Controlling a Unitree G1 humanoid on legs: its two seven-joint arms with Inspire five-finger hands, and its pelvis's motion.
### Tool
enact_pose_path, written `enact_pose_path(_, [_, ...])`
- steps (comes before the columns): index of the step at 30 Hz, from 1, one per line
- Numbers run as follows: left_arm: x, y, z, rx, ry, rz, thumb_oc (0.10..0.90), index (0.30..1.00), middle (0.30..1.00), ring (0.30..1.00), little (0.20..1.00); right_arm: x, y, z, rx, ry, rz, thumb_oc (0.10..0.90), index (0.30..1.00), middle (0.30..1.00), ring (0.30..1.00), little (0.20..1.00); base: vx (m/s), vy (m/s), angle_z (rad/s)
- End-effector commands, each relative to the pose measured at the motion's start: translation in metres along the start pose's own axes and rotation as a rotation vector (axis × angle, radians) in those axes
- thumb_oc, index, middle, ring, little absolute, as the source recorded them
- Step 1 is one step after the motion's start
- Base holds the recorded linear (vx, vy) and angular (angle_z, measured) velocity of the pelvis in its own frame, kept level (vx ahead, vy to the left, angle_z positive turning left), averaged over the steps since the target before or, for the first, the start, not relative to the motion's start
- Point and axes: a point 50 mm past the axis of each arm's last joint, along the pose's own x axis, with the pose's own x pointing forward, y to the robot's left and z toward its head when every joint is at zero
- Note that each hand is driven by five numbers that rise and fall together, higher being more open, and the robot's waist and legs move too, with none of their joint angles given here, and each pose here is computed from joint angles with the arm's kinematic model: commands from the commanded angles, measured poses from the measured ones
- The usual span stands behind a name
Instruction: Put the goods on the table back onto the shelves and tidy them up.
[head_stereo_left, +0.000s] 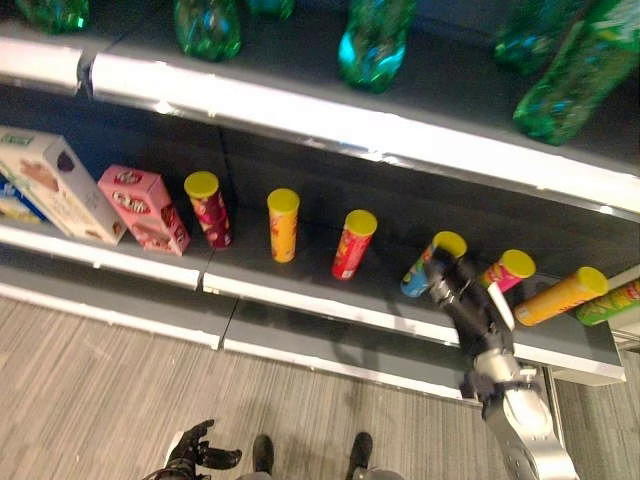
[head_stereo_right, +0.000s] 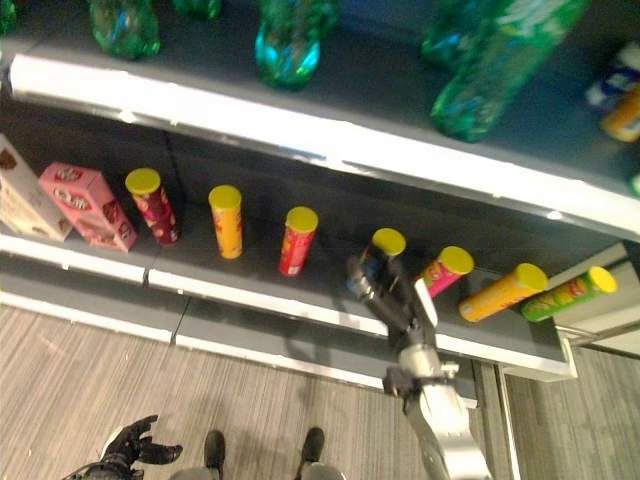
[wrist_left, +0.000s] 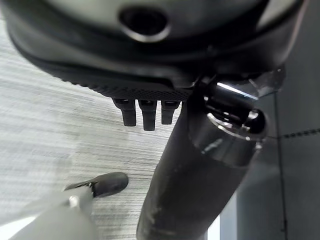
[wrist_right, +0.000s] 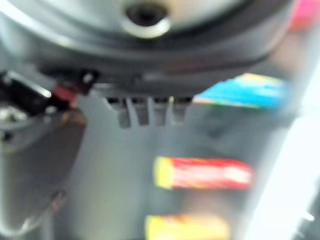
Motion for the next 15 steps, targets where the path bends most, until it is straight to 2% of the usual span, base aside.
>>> enact_pose_path(1, [-0.002, 0.027, -0.012, 0.056, 0.036, 0.033, 0.800, 0.900, 0.900, 0.900, 0.900, 0.018, -0.001, 0.043, -0.005, -0.195, 0.105, 0.800, 0.900, 0.900, 0.900, 0.900, 0.03, 0.055, -0.27])
enact_pose_path(4, [-0.004, 0.028, -0.017, 0.071, 0.046, 0.018, 0.800, 0.900, 0.900, 0.900, 0.900, -0.003, -0.017, -0.026, -0.002, 0.124, 0.043, 0.800, 0.900, 0.900, 0.900, 0.900, 0.03, 0.062, -0.24])
enact_pose_path(5, [-0.004, 0.029, -0.017, 0.071, 0.046, 0.018, 0.800, 0.900, 0.900, 0.900, 0.900, -0.003, -0.017, -0.026, -0.002, 0.124, 0.043, 0.800, 0.900, 0.900, 0.900, 0.900, 0.01, 0.035, -0.47])
enact_pose_path(7, [-0.004, 0.028, -0.019, 0.080, 0.055, 0.006, 0.800, 0.900, 0.900, 0.900, 0.900, -0.012, -0.022, -0.049, -0.086, 0.246, 0.035, 0.800, 0.900, 0.900, 0.900, 0.900, 0.00, 0.045, -0.38])
enact_pose_path(8, [-0.003, 0.029, -0.017, 0.076, 0.045, 0.007, 0.800, 0.900, 0.900, 0.900, 0.900, -0.025, -0.026, -0.075, -0.070, 0.363, -0.010, 0.800, 0.900, 0.900, 0.900, 0.900, -0.01, 0.063, -0.26])
enact_pose_path(9, [-0.003, 0.028, -0.015, 0.083, 0.037, 0.000, 0.800, 0.900, 0.900, 0.900, 0.900, -0.029, -0.025, -0.084, -0.116, 0.408, -0.008, 0.800, 0.900, 0.900, 0.900, 0.900, -0.02, 0.057, -0.20])
enact_pose_path(15, [-0.001, 0.020, -0.002, 0.096, -0.021, -0.019, 0.800, 0.900, 0.900, 0.900, 0.900, -0.055, -0.022, -0.136, -0.059, 0.631, -0.145, 0.800, 0.900, 0.900, 0.900, 0.900, -0.01, 0.024, -0.08])
